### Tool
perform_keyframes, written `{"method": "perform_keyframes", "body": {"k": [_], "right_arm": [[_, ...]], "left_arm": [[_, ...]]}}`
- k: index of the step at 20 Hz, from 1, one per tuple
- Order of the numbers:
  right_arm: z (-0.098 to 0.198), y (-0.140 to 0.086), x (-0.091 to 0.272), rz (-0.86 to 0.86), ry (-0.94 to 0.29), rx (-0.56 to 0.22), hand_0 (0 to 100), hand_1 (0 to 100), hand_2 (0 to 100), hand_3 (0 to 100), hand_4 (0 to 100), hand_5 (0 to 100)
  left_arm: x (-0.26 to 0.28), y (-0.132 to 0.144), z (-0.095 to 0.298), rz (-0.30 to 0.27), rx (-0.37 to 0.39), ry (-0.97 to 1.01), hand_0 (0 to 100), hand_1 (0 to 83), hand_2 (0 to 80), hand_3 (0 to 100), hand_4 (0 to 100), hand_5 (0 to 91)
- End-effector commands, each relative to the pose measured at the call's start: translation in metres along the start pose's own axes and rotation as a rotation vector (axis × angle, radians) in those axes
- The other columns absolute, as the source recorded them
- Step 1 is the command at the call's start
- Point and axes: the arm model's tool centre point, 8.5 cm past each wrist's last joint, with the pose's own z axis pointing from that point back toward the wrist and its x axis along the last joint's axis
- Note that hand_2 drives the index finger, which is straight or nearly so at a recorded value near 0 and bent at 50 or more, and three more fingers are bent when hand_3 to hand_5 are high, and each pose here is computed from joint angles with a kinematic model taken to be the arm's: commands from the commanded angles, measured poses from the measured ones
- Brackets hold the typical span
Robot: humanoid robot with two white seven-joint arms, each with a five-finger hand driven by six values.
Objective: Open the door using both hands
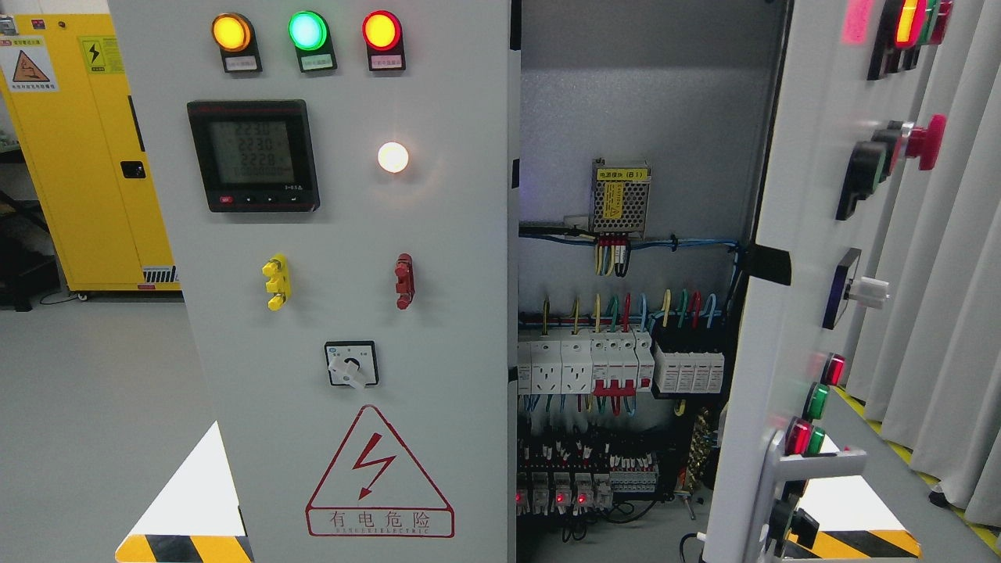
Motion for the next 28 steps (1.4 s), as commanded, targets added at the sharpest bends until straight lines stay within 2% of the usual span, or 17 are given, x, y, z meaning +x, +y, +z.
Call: {"method": "perform_keyframes", "body": {"k": [1, 4, 8, 10, 12, 15, 18, 21, 24, 28], "right_arm": [[0.000, 0.005, 0.001, -0.002, -0.002, 0.005, 25, 0, 0, 0, 0, 0], [0.000, 0.005, 0.000, -0.002, 0.000, 0.005, 25, 0, 0, 0, 0, 0], [0.000, 0.006, 0.000, -0.002, 0.000, 0.006, 25, 0, 0, 0, 0, 0], [0.000, 0.006, 0.000, -0.002, 0.000, 0.006, 25, 0, 0, 0, 0, 0], [0.000, 0.005, 0.000, -0.002, 0.000, 0.005, 25, 0, 0, 0, 0, 0], [0.000, 0.006, 0.000, -0.002, 0.000, 0.006, 25, 0, 0, 0, 0, 0], [0.000, 0.006, -0.001, -0.002, 0.001, 0.007, 25, 0, 0, 0, 0, 0], [0.000, 0.006, -0.002, -0.002, 0.004, 0.006, 25, 0, 0, 0, 0, 0], [0.001, 0.007, -0.002, -0.002, 0.003, 0.008, 25, 0, 0, 0, 0, 0], [0.001, 0.007, -0.003, -0.002, 0.006, 0.008, 25, 0, 0, 0, 0, 0]], "left_arm": [[0.172, -0.018, -0.018, -0.323, -0.300, -0.227, 0, 0.0, 0.0, 0, 0, 0.0], [0.211, -0.014, -0.036, -0.375, -0.304, -0.320, 0, 0.0, 0.0, 0, 0, 0.0], [0.269, -0.015, -0.059, -0.303, -0.323, -0.421, 0, 0.0, 0.0, 0, 0, 0.0], [0.290, -0.024, -0.064, -0.317, -0.354, -0.465, 0, 0.0, 0.0, 0, 0, 0.0], [0.295, -0.043, -0.066, -0.323, -0.412, -0.483, 0, 0.0, 0.0, 0, 0, 0.0], [0.294, -0.070, -0.068, -0.294, -0.521, -0.496, 0, 0.0, 0.0, 0, 0, 0.0], [0.302, -0.078, -0.073, -0.299, -0.580, -0.514, 0, 0.0, 0.0, 0, 0, 0.0], [0.323, -0.087, -0.074, -0.308, -0.694, -0.556, 0, 0.0, 0.0, 0, 0, 0.0], [0.348, -0.098, -0.086, -0.262, -0.792, -0.524, 0, 0.0, 0.0, 0, 0, 0.0], [0.379, -0.119, -0.102, -0.314, -0.882, -0.529, 0, 0.0, 0.0, 0, 0, 0.0]]}}
